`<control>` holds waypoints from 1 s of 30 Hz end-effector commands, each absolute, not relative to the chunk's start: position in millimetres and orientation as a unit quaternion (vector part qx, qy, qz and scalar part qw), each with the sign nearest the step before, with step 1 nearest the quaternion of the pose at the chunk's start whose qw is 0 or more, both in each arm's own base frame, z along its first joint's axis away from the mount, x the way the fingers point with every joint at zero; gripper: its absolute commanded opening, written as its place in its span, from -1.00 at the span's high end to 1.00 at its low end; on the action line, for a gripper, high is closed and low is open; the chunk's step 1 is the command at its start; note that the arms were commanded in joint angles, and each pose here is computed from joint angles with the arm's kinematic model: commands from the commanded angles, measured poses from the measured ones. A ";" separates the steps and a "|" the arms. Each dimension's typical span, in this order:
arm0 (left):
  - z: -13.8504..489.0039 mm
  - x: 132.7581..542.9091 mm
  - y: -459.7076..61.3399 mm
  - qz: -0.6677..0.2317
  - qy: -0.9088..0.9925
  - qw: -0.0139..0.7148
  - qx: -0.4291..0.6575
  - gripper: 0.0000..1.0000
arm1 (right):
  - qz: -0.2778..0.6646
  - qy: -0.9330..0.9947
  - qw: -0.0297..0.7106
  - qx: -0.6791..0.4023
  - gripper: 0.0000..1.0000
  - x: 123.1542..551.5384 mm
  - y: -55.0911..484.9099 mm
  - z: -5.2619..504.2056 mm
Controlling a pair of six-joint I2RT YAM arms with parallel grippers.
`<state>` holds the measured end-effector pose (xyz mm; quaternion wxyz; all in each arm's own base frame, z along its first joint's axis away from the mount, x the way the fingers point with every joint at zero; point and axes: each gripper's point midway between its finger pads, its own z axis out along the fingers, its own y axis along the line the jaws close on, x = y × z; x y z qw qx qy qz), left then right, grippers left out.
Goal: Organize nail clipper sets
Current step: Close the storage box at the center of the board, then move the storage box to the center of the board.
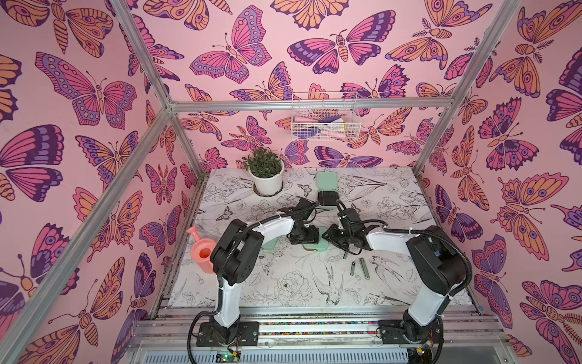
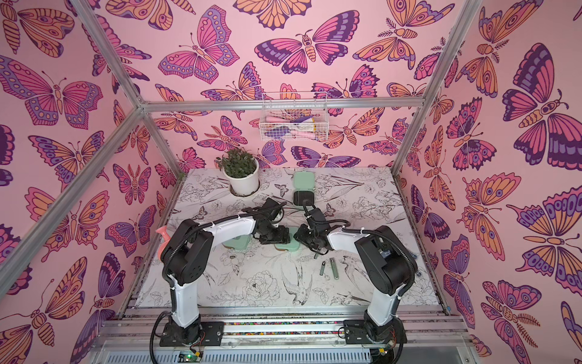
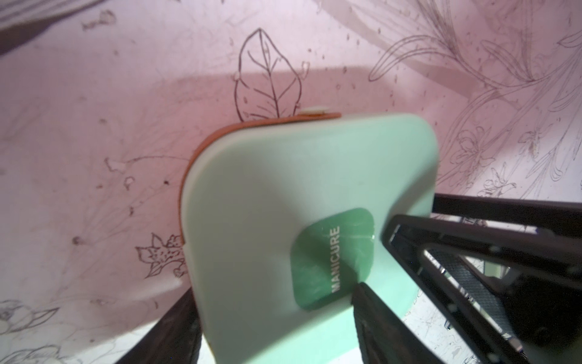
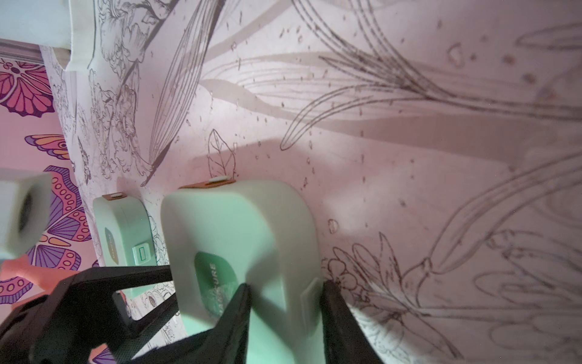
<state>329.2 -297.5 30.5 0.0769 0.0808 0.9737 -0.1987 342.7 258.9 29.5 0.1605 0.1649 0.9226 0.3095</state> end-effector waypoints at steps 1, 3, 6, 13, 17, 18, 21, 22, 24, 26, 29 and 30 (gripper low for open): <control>-6.2 289.1 -305.7 -0.206 0.974 0.002 0.099 -0.47 | 0.270 0.948 0.043 0.164 0.29 279.1 266.0 -34.2; -6.1 289.4 -305.3 -0.205 0.974 0.003 0.099 -0.47 | 0.270 0.948 0.044 0.162 0.29 279.1 266.7 -32.4; -1.6 291.9 -303.9 -0.201 0.974 0.013 0.101 -0.47 | 0.267 0.950 0.045 0.157 0.28 280.7 267.4 -30.0; 36.0 328.7 -282.4 -0.140 0.982 0.080 0.101 -0.80 | 0.253 0.956 0.049 0.138 0.11 286.5 270.3 -23.3; 77.1 355.5 -268.3 -0.119 0.979 0.136 0.091 -0.95 | 0.241 0.962 0.048 0.120 0.09 290.4 271.5 -15.5; 87.8 361.0 -265.2 -0.117 0.978 0.151 0.087 -0.97 | 0.242 0.962 0.047 0.119 0.10 289.2 271.9 -15.1; 125.6 371.4 -254.4 -0.102 0.971 0.202 0.082 -1.00 | 0.242 0.961 0.040 0.125 0.12 284.3 272.6 -21.8; 137.9 371.7 -251.7 -0.101 0.968 0.214 0.082 -1.00 | 0.248 0.960 0.038 0.126 0.12 283.6 276.1 -23.7; 156.2 368.3 -246.7 -0.103 0.965 0.228 0.083 -1.00 | 0.257 0.958 0.035 0.125 0.14 282.9 286.7 -27.0; 168.1 361.0 -239.9 -0.103 0.964 0.233 0.081 -1.00 | 0.259 0.959 0.033 0.113 0.14 283.4 303.1 -28.6; 179.1 347.1 -230.6 -0.109 0.962 0.238 0.074 -1.00 | 0.263 0.960 0.030 0.094 0.15 287.1 331.0 -29.4; 180.4 342.3 -228.2 -0.112 0.962 0.237 0.071 -1.00 | 0.267 0.959 0.031 0.090 0.15 289.6 339.7 -28.6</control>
